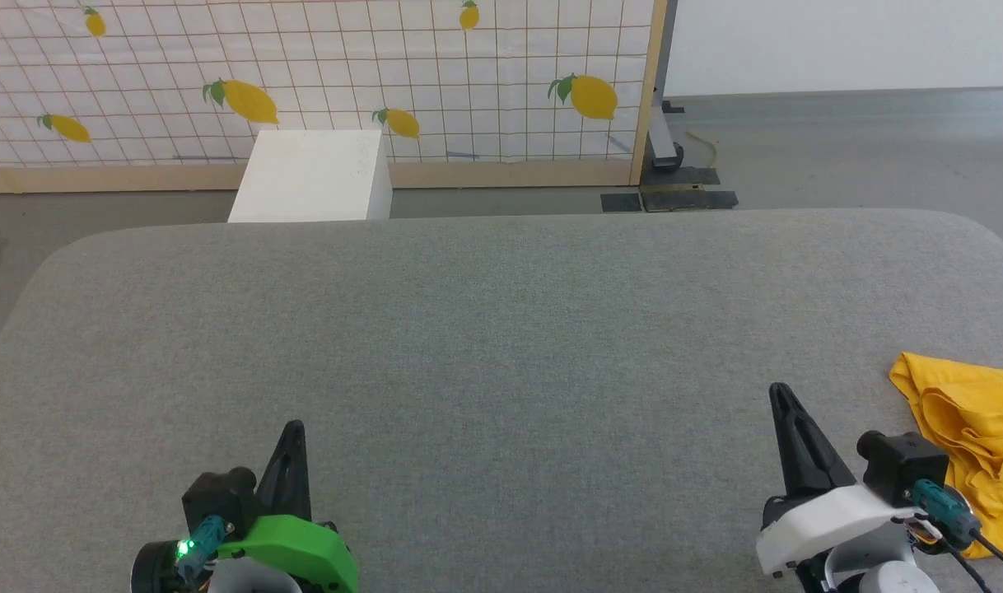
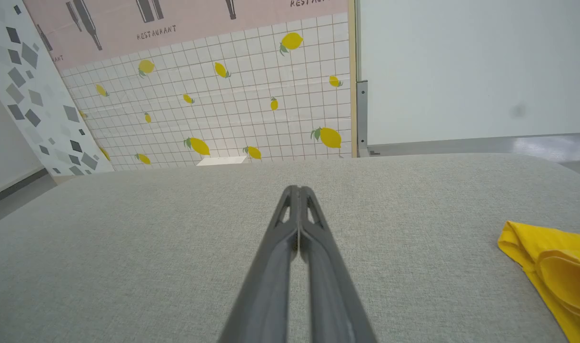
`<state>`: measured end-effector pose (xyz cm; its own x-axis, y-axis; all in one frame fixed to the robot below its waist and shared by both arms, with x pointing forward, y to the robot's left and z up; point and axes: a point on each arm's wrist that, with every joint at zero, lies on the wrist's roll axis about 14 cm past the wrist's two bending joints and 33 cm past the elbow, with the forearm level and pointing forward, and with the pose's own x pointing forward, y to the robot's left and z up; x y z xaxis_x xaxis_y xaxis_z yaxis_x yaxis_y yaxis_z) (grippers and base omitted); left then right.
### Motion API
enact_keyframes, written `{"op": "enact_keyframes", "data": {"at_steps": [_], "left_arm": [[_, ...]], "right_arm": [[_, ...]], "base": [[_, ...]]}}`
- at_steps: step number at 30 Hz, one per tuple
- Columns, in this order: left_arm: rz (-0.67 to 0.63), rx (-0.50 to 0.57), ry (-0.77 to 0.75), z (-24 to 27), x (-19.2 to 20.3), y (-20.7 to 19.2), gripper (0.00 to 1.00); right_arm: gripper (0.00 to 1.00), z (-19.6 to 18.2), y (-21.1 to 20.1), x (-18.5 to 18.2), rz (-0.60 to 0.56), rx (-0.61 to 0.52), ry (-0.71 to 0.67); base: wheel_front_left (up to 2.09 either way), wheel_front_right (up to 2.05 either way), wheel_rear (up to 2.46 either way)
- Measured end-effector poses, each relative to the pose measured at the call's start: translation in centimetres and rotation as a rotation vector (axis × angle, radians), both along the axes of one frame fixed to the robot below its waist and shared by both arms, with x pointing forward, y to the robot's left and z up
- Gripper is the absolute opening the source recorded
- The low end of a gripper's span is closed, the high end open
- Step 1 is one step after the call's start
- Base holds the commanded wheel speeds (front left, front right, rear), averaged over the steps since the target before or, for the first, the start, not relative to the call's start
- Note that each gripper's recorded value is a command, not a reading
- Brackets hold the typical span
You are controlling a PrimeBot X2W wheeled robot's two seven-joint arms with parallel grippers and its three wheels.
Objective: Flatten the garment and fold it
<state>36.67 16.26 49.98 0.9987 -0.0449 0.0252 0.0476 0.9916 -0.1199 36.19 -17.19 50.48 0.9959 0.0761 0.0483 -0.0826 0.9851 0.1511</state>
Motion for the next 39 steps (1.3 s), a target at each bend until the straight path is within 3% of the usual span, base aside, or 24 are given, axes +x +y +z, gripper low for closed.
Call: {"op": "enact_keyframes", "data": {"at_steps": [39], "left_arm": [[0.008, 0.074, 0.005, 1.2, 0.4, 0.5, 0.00]], "right_arm": [[0.00, 1.2, 0.6, 0.7, 0.029, -0.076, 0.006]], "base": [[0.00, 0.00, 0.00]]}}
